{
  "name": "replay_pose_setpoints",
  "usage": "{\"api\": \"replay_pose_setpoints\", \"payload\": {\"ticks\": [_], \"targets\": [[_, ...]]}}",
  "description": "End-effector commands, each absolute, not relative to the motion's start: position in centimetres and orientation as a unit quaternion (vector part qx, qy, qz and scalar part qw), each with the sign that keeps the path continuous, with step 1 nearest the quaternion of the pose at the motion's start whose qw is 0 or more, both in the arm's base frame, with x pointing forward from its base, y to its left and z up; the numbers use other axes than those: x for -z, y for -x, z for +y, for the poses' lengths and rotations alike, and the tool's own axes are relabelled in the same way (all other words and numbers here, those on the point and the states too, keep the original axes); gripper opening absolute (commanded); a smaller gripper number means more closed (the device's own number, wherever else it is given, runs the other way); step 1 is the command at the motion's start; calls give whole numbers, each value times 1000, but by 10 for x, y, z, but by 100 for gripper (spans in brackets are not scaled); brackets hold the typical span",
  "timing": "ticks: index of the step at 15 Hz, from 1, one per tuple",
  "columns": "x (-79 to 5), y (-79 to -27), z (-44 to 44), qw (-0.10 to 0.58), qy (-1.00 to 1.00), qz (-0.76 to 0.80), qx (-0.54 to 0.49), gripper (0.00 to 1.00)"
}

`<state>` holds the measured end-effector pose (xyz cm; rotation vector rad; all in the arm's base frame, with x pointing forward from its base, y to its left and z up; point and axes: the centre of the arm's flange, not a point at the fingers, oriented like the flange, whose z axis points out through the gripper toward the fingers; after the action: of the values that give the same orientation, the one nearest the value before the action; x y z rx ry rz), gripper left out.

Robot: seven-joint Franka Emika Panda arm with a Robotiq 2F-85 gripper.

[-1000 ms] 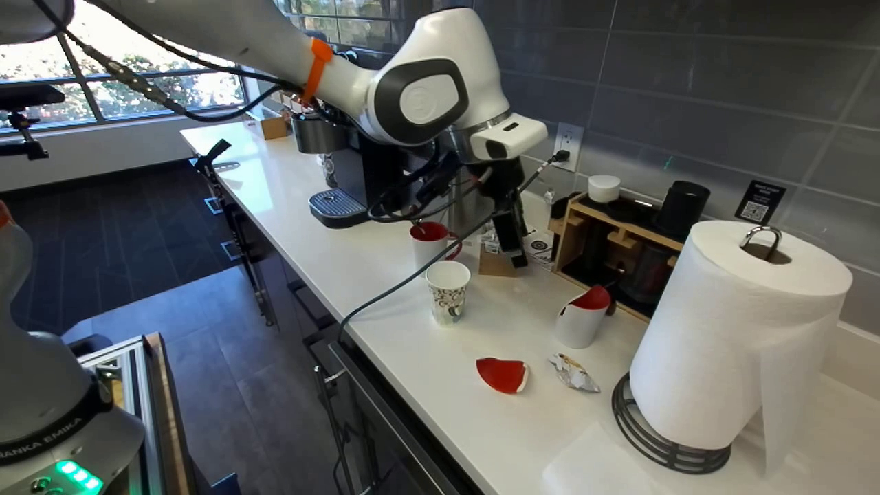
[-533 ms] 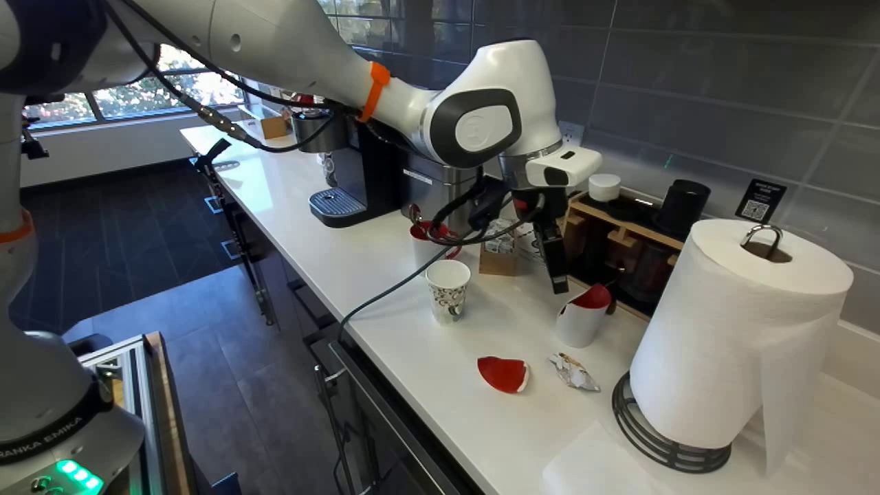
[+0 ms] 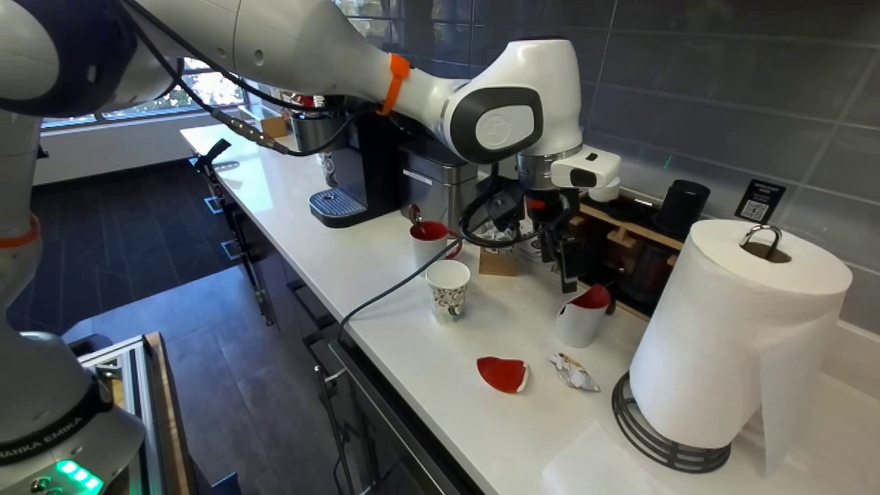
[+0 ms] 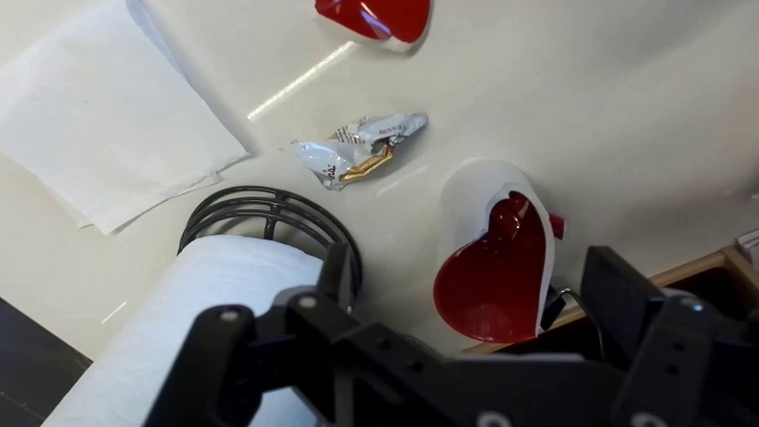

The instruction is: Pour out the contents from the broken cup

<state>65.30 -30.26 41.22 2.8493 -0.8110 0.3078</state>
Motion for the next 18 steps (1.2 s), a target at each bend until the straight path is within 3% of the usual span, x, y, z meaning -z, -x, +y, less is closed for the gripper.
{"api": "replay_pose_setpoints", "payload": {"ticks": [1,15,16,17,18], "targets": [[-400,-671,-311,103,-955,-255,-115,100],[-338,-733,-360,70,-953,-288,-65,97],[-338,-732,-363,63,-951,-296,-57,95],[-337,-732,-366,56,-951,-300,-51,86],[-336,-731,-368,49,-951,-302,-42,68]]}}
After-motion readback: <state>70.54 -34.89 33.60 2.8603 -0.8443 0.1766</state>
